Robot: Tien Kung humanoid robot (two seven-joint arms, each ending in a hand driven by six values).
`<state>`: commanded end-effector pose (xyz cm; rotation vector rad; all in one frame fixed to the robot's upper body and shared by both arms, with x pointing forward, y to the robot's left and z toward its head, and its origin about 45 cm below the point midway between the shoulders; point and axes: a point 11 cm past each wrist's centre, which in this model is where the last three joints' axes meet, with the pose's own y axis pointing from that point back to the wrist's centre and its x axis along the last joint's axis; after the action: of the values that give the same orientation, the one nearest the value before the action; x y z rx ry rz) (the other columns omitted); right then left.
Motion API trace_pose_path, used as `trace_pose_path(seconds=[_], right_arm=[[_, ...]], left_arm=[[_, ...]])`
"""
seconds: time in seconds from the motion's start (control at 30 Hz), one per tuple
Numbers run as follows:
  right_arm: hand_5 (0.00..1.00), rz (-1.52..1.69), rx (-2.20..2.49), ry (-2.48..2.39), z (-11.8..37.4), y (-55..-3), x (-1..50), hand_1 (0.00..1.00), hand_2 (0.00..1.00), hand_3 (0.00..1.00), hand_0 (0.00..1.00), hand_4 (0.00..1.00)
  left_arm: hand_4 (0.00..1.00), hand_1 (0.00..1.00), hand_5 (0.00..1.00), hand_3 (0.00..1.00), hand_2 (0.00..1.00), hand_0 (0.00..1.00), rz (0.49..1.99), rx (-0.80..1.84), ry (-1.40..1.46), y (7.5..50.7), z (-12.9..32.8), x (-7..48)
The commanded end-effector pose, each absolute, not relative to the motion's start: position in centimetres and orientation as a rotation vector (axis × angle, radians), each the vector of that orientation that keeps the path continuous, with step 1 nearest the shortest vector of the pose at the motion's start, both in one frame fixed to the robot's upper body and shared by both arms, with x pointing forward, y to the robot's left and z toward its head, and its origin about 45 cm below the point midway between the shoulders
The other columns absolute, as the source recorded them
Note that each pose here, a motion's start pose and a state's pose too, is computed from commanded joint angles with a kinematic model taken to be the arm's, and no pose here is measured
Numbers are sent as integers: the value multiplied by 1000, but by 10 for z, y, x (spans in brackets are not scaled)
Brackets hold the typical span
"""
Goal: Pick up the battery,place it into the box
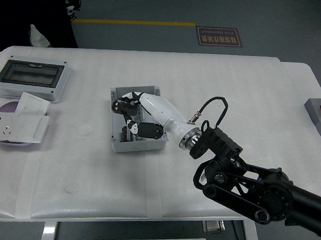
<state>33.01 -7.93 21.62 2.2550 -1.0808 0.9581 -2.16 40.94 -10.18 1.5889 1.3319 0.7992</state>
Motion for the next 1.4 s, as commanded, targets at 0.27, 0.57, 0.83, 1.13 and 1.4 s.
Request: trace_pose_path(seconds=[0.27,0.57,0.83,1.13,1.4], right_arm=[[125,908,2250,-1025,194,-75,325,687,692,730,798,351],[198,911,2198,-983,182,-76,326,727,766,797,832,509],[253,924,2164,-995,182,-82,333,760,809,927,885,661],[370,911,2145,-1025,181,-88,339,850,921,998,978,866],[379,907,2067,-1221,203,-133,363,856,931,998,995,880]], left_arm=[[2,639,2,423,587,538,797,1583,1343,406,-103,-25],[2,640,2,431,588,539,793,1585,1355,407,-102,-27],[2,642,2,438,589,540,795,1584,1356,407,-102,-26],[2,644,2,442,594,541,795,1581,1355,406,-102,-25],[2,647,2,443,594,542,798,1582,1352,407,-102,-23]])
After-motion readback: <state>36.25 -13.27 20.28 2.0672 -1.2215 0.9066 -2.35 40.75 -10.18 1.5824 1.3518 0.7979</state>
